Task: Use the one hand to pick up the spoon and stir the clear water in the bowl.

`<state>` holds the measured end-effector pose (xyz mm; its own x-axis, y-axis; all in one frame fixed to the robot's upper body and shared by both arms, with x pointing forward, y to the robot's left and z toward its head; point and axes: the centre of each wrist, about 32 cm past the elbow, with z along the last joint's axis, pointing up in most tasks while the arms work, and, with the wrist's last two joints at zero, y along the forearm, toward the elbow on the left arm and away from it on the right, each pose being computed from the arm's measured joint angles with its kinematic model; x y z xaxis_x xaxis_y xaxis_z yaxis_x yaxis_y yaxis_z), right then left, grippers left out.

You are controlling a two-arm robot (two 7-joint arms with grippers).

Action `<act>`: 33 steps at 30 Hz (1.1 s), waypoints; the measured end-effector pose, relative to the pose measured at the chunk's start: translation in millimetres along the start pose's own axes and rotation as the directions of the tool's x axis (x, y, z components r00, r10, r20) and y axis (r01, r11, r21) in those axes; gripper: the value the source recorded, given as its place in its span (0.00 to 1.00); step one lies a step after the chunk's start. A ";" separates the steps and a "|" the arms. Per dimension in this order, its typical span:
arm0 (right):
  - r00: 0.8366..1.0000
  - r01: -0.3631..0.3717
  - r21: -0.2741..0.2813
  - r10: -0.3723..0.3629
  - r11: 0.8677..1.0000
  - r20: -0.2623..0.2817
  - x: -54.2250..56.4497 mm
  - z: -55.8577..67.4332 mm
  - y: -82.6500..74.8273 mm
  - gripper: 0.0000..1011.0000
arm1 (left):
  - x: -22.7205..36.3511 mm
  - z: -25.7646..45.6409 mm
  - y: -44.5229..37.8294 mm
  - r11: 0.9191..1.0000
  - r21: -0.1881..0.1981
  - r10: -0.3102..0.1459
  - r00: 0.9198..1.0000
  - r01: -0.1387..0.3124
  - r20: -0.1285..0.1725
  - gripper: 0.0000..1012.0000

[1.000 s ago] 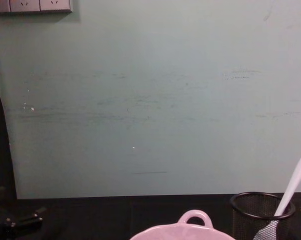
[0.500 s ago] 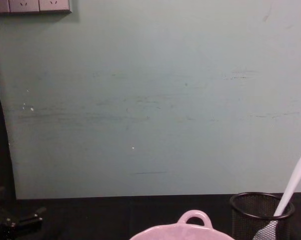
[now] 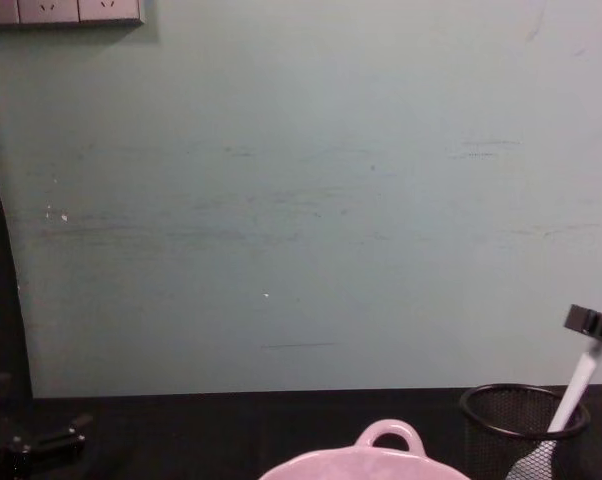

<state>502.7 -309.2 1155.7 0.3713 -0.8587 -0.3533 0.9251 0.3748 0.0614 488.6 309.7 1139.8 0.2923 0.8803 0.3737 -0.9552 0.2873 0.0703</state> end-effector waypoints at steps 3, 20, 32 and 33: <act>0.997 -0.010 -0.007 0.009 1.000 -0.076 -0.1 1.6 7.0 0.99 | 0.0 0.0 0.0 1.000 0.000 0.000 1.000 0.000 0.000 1.00; 0.986 -0.016 -0.019 0.013 1.000 -0.165 -0.9 2.6 11.1 0.62 | 0.0 0.0 0.0 1.000 0.000 0.000 1.000 0.000 0.000 1.00; 0.987 -0.018 -0.021 0.015 1.000 -0.158 0.1 3.0 11.6 0.25 | 0.0 0.0 0.0 1.000 0.000 0.000 1.000 0.000 0.000 1.00; 0.988 -0.020 -0.019 0.017 1.000 -0.156 -0.1 3.8 11.7 0.19 | 0.0 0.0 0.0 1.000 0.000 0.000 1.000 0.000 0.000 1.00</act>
<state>513.8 -306.0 1160.0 0.3696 -0.7873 -0.4934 0.9159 0.3983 0.0505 488.6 309.7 1139.8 0.2923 0.8803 0.3737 -0.9552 0.2874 0.0703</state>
